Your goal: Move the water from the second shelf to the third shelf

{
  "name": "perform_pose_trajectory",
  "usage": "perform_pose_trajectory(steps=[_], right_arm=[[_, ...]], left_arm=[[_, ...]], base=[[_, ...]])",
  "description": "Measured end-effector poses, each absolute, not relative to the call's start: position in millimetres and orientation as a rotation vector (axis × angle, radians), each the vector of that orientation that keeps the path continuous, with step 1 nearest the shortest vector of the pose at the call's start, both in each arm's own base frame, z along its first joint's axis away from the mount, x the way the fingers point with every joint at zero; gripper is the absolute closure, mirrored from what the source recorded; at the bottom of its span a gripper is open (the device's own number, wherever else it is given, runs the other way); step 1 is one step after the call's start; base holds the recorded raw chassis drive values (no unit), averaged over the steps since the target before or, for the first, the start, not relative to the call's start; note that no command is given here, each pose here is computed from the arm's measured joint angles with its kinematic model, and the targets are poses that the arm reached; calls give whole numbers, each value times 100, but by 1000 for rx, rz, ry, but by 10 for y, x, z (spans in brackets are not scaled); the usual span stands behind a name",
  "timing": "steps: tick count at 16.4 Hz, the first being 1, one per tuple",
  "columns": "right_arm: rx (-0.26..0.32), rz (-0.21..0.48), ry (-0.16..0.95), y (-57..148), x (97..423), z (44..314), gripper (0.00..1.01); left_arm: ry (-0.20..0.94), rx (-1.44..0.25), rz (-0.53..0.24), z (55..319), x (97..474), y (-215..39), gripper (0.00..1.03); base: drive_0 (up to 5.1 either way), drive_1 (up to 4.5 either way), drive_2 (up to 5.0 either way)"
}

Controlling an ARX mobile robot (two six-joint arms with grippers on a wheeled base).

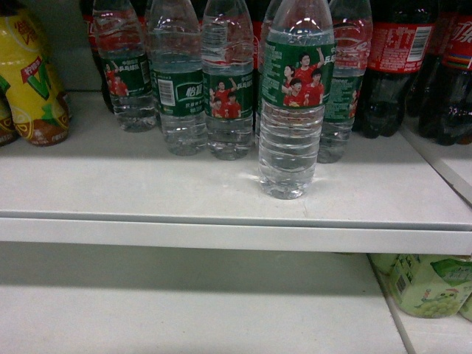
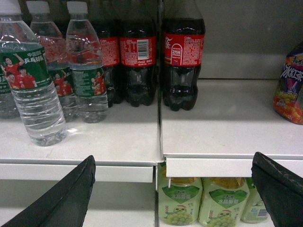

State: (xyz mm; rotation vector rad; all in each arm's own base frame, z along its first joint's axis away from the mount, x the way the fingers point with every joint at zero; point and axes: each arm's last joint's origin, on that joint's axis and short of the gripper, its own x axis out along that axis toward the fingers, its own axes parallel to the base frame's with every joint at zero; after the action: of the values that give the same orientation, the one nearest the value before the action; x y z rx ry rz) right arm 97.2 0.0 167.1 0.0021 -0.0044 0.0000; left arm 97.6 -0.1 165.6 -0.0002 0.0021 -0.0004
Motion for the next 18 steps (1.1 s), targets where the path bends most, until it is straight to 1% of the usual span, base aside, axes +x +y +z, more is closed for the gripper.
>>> perform_pose_trajectory(steps=[18], right_arm=[[2, 0, -4, 0, 972, 1671, 3]], left_arm=[[2, 0, 0, 1657, 976, -1, 5]], base=[[0, 0, 0]])
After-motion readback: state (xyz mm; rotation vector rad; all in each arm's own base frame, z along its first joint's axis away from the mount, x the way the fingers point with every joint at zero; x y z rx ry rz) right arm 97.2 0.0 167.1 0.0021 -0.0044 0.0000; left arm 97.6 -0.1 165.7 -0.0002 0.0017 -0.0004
